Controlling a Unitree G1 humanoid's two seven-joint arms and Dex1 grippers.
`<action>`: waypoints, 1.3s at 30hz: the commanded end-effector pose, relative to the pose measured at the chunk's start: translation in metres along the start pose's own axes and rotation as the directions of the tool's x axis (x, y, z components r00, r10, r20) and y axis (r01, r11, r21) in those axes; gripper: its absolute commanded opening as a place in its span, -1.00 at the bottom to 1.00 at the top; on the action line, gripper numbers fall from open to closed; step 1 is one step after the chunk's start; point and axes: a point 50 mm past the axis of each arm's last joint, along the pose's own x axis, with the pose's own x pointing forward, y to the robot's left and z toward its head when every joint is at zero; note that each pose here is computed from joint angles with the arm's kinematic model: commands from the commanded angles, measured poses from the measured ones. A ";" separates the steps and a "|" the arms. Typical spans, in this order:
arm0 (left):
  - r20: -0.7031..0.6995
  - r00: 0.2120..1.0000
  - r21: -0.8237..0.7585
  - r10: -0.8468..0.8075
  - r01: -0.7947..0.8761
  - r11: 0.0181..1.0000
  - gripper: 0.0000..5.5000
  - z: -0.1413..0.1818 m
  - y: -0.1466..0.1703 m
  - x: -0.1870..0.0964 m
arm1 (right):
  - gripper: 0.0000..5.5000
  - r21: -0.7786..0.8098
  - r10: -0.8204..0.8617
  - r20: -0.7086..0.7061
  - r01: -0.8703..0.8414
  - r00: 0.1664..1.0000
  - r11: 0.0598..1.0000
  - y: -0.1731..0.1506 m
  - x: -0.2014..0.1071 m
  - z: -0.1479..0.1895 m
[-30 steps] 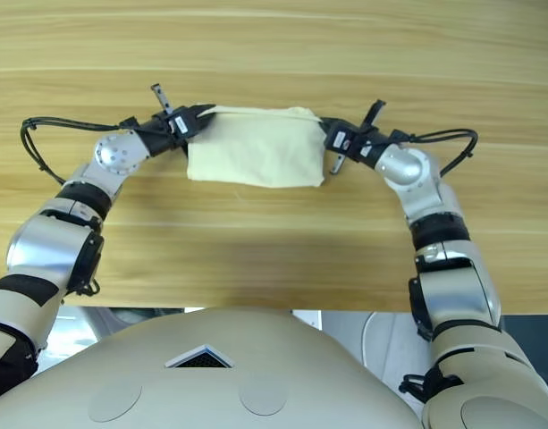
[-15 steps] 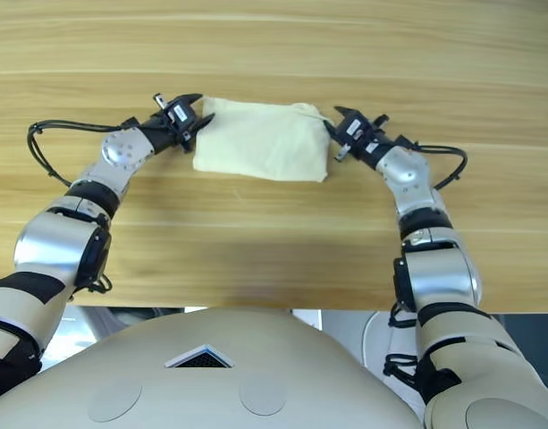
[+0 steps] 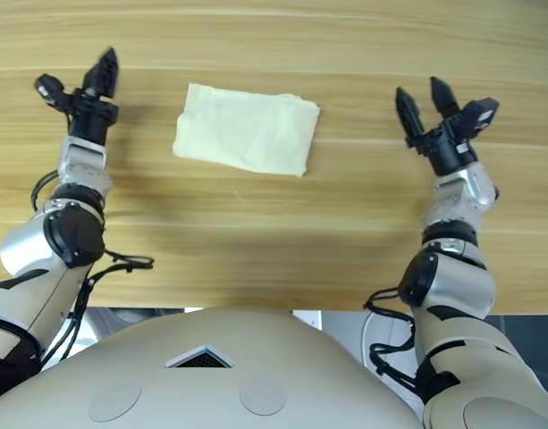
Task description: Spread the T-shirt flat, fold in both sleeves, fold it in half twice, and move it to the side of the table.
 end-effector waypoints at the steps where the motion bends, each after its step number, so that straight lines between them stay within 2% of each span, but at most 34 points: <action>1: 0.026 0.990 -0.042 -0.137 0.138 0.990 0.44 -0.006 -0.012 0.005 | 0.50 -0.112 0.059 0.060 -0.052 0.996 0.992 0.009 0.023 0.017; 5: 0.134 0.925 -0.168 -0.357 0.376 0.911 0.18 -0.011 -0.025 0.000 | 0.23 -0.349 0.198 0.115 -0.147 0.973 0.926 0.049 0.059 0.039; 8: 0.089 0.849 -0.194 -0.521 0.528 0.827 -0.01 -0.032 -0.037 -0.011 | 0.03 -0.546 0.295 0.069 -0.212 0.953 0.810 0.092 0.087 0.042; 11: 0.034 0.811 -0.199 -0.584 0.578 0.792 -0.19 -0.051 -0.046 -0.018 | -0.17 -0.672 0.365 0.001 -0.270 0.931 0.690 0.130 0.112 0.037; 15: 0.024 0.819 -0.210 -0.573 0.565 0.798 -0.43 -0.057 -0.049 -0.016 | -0.44 -0.809 0.375 -0.185 -0.357 0.908 0.467 0.163 0.136 0.006; 18: -0.003 0.816 -0.207 -0.578 0.565 0.799 -0.62 -0.063 -0.052 -0.015 | -0.65 -0.841 0.373 -0.287 -0.419 0.882 0.343 0.178 0.139 -0.020; 22: -0.036 0.807 -0.201 -0.590 0.573 0.795 -0.85 -0.070 -0.056 -0.015 | -0.92 -0.833 0.371 -0.437 -0.524 0.819 0.178 0.191 0.127 -0.060; 25: -0.050 0.806 -0.199 -0.590 0.571 0.796 -0.99 -0.073 -0.058 -0.015 | -1.00 -0.807 0.334 -0.527 -0.583 0.782 0.093 0.187 0.115 -0.082; 30: -0.082 0.803 -0.190 -0.591 0.569 0.800 -0.99 -0.078 -0.061 -0.014 | -1.00 -0.689 0.318 -0.671 -0.722 0.670 0.066 0.185 0.087 -0.115; 33: -0.092 0.811 -0.174 -0.578 0.559 0.811 -0.99 -0.078 -0.061 -0.014 | -1.00 -0.601 0.202 -0.761 -0.788 0.616 0.138 0.155 0.072 -0.123; 36: -0.092 0.819 -0.160 -0.566 0.549 0.821 -0.99 -0.077 -0.059 -0.015 | -1.00 -0.610 -0.004 -0.767 -0.729 0.641 0.310 0.115 0.063 -0.118; 39: -0.090 0.826 -0.150 -0.557 0.542 0.827 -0.99 -0.076 -0.057 -0.016 | -1.00 -0.660 -0.201 -0.722 -0.570 0.662 0.490 0.076 0.048 -0.109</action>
